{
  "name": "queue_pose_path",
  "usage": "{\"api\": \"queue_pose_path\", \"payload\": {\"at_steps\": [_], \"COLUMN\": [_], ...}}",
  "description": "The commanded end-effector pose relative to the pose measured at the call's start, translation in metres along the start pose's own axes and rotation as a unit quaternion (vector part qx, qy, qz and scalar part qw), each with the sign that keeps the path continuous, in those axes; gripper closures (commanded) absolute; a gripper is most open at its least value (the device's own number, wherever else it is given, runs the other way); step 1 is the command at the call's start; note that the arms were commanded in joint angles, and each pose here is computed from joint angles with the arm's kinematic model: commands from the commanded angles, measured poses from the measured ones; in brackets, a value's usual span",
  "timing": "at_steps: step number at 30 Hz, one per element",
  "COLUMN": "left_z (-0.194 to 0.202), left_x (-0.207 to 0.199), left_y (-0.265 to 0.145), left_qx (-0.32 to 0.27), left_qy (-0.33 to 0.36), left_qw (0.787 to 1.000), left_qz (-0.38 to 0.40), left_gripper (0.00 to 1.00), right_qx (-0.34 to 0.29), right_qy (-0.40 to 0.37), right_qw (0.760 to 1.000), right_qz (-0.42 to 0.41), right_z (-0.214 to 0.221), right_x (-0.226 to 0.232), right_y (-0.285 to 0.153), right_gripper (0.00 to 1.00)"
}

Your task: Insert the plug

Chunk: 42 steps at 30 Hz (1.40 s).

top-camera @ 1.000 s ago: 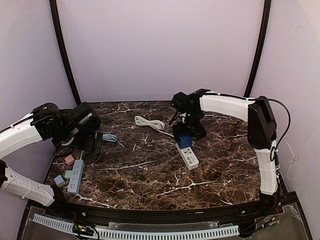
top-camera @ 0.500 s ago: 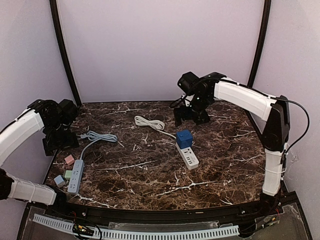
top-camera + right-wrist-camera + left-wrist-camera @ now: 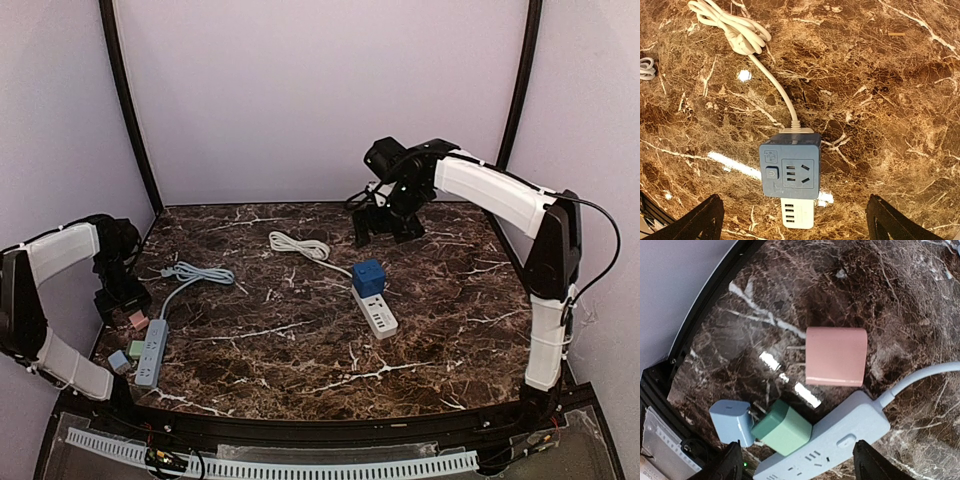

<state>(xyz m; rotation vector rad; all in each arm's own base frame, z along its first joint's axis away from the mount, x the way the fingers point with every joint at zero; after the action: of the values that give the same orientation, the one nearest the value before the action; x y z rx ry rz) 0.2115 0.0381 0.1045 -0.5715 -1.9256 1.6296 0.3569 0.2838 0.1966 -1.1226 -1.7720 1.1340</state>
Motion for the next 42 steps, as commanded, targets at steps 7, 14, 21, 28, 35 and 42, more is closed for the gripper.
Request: {"api": "queue_pose_path", "payload": {"at_steps": [7,14,21,28,35,42], "left_z": [-0.025,-0.037,-0.039,-0.039,-0.049,-0.004], "left_x": [-0.028,-0.032,-0.041,-0.045,-0.056,-0.101], "left_y": [0.034,0.047,0.058,0.061,0.019,-0.021], "left_qx": [0.012,0.010,0.024,0.024,-0.009,-0.005], "left_qy": [0.039,0.041,0.041,0.047,0.067,0.162], "left_qw": [0.999,0.999,0.998,0.997,0.992,0.969], "left_qz": [0.028,0.034,0.045,0.058,0.111,0.185], "left_gripper": [0.24,0.37,0.49,0.63,0.71,0.72], "right_qx": [-0.002,-0.003,0.002,0.000,-0.009,-0.014], "right_qy": [-0.006,-0.005,-0.003,0.002,0.006,0.019], "right_qw": [1.000,1.000,1.000,1.000,1.000,1.000], "right_qz": [-0.003,-0.003,-0.002,-0.003,-0.005,-0.007], "right_z": [-0.001,0.000,0.000,-0.001,-0.005,-0.006], "right_x": [-0.006,-0.006,-0.006,-0.006,-0.004,-0.005], "right_y": [-0.010,-0.013,-0.013,-0.017,-0.025,-0.025], "right_gripper": [0.01,0.02,0.02,0.03,0.03,0.03]}}
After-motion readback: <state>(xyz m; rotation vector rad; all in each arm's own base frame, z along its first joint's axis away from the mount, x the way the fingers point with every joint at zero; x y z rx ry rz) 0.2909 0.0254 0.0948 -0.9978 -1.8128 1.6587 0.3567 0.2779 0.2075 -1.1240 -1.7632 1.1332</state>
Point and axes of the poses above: each gripper's point midway between its finger pads, its own y axis out along the fingers, its own x axis along the line the jaws close on, z = x × y, the point moved 2 cm from there along -y, back along the fingers, and after that the axes turned 3 degrees about -y, right-handed, at the moved point
